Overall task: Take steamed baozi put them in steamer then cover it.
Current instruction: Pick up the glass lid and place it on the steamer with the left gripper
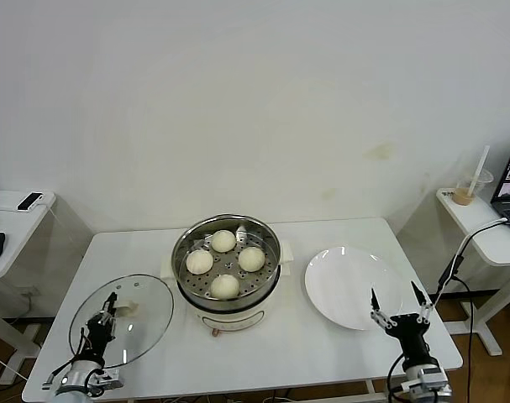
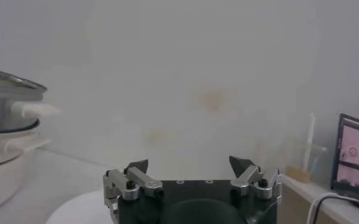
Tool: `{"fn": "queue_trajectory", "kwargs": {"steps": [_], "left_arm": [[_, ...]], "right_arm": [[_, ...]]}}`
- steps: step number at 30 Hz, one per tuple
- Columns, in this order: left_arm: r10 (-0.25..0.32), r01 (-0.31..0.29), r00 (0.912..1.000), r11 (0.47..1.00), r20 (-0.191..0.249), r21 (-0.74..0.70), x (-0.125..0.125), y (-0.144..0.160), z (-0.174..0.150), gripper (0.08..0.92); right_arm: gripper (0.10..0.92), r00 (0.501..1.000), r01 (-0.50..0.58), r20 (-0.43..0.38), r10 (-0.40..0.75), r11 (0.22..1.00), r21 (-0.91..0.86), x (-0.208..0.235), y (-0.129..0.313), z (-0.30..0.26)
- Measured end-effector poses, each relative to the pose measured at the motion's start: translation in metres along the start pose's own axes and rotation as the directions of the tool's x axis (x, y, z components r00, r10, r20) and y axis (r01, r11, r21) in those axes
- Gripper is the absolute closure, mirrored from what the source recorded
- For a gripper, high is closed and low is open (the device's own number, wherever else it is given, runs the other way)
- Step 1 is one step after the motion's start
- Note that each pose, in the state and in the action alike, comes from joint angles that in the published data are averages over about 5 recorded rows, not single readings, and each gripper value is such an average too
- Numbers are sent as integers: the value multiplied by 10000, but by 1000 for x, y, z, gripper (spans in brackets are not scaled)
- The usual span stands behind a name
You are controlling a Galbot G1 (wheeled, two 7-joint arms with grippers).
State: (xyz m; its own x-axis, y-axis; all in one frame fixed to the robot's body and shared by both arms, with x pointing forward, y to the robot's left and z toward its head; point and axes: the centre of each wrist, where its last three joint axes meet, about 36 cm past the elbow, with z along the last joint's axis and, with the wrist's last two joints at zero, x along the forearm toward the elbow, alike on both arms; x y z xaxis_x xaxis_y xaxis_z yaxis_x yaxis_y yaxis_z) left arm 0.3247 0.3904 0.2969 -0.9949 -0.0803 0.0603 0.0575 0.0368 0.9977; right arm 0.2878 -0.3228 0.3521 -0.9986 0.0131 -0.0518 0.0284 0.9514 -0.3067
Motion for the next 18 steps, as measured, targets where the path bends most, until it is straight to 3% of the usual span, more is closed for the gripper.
{"fn": "queue_trajectory", "kwargs": {"steps": [7,18], "left_arm": [[-644,627,9976,9959,-248,-653,14,39,8,866],[-1153,1030,9909,9816,-690,-1610,20,113,27,866]], "right_arm": [[200,10000,56,19,-56,9999,94,1,-3,1],[200,9999,146,87,-148,9997,191,4,-3,-1]]}}
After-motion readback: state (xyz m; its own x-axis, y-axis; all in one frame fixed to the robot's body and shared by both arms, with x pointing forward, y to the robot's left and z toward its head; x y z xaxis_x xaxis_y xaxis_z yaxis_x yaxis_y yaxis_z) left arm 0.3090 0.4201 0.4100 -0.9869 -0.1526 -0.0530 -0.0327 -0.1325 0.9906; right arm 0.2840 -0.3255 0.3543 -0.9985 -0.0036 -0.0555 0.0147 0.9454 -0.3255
